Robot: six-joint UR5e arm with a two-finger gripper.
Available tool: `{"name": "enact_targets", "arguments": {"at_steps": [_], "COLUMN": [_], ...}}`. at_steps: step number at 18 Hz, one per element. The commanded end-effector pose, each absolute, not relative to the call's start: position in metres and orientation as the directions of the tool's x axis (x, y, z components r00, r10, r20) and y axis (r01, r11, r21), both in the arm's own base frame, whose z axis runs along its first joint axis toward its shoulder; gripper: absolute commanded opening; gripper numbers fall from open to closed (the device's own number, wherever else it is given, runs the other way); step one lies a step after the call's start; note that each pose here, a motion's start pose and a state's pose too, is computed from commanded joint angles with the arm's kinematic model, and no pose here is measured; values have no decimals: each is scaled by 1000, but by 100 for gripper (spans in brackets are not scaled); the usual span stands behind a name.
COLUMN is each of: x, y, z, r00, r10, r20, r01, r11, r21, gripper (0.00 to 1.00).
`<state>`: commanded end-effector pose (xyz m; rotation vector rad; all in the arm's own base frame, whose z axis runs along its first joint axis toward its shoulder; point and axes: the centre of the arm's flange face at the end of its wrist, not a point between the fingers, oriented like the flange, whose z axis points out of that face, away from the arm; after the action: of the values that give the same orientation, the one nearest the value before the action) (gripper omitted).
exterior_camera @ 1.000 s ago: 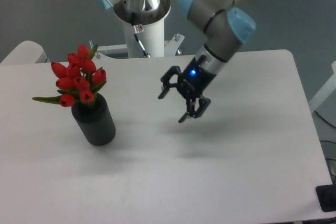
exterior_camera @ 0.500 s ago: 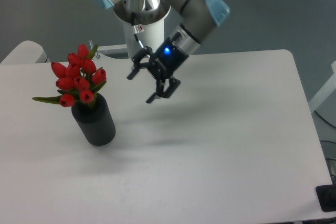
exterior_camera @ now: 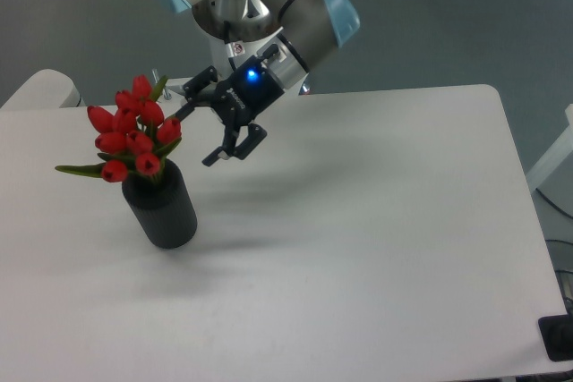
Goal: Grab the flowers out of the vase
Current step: 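Move the open gripper toward the red tulip stems above the black vase, then close the gripper around the tulip stems just above the vase rim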
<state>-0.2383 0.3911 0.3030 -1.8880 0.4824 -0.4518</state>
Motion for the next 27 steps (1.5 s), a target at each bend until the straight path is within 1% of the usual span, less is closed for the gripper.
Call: {"name": "enact_targets", "arguments": {"at_steps": [3, 9, 12, 15, 20, 22, 24, 27], "x": [-233, -227, -214, -211, -211, -211, -211, -211], "y": [402, 412, 419, 428, 437, 439, 439, 439], "z": [294, 286, 286, 282, 278, 277, 277, 278], "r00": [830, 817, 798, 790, 781, 778, 778, 779], "r10": [-548, -568, -592, -606, -620, -623, -623, -622], "r20": [106, 105, 108, 93, 79, 82, 84, 87], "r01": [-92, -91, -94, -94, -107, -106, -104, -101], "r11": [-322, -307, -300, -270, -257, -259, -260, -260], "r21": [-942, -947, -949, -958, -960, -960, -960, -960], "gripper": [100, 100, 100, 100, 100, 85, 66, 41]}}
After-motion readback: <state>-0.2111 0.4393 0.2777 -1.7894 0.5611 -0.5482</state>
